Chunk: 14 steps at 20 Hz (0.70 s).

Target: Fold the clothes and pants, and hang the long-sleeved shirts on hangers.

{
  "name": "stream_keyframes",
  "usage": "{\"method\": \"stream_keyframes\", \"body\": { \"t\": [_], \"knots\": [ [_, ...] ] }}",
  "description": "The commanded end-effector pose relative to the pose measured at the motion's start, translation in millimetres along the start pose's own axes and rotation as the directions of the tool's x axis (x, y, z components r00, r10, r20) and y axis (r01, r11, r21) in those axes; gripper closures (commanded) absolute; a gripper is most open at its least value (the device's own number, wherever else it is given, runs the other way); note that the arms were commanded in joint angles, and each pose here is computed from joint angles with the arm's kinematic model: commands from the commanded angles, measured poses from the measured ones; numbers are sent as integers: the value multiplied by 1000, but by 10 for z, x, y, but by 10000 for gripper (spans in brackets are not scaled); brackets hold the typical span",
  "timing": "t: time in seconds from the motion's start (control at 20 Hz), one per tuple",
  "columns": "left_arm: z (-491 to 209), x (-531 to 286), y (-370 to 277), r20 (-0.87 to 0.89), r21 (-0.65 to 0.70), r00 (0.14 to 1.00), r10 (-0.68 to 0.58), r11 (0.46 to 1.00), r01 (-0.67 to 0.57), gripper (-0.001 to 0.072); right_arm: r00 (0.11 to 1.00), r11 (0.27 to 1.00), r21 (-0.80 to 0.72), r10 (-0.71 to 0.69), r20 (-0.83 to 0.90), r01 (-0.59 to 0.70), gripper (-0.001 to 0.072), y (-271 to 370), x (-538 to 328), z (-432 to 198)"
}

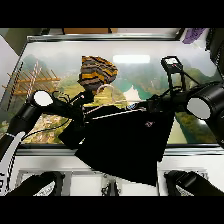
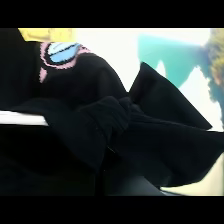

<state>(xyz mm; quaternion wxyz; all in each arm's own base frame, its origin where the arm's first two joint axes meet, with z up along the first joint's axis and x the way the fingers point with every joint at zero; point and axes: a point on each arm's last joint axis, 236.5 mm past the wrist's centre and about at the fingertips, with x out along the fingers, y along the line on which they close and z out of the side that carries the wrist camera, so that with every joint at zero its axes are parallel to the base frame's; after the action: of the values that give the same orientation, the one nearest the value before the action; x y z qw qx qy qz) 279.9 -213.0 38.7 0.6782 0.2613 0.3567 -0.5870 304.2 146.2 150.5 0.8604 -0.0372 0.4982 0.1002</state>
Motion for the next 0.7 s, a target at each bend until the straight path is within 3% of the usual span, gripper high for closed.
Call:
{"method": "stream_keyframes", "body": {
  "t": [0.0, 0.15, 0.65],
  "knots": [
    [16, 31, -72, -6, 12, 1000, -25, 1000, 25, 680, 997, 1000, -10, 31, 77, -30, 695, 91, -11, 174],
    [46, 74, -187, -17, 39, 998, -58, 998, 59, 680, 994, 1000, -15, 21, 111, -20, 695, 71, -2, 265],
    [233, 173, -152, 13, 81, 1000, -9, 997, 8, 680, 947, 950, -110, 302, 112, -291, 696, 1007, -126, 183]
  ]
}}
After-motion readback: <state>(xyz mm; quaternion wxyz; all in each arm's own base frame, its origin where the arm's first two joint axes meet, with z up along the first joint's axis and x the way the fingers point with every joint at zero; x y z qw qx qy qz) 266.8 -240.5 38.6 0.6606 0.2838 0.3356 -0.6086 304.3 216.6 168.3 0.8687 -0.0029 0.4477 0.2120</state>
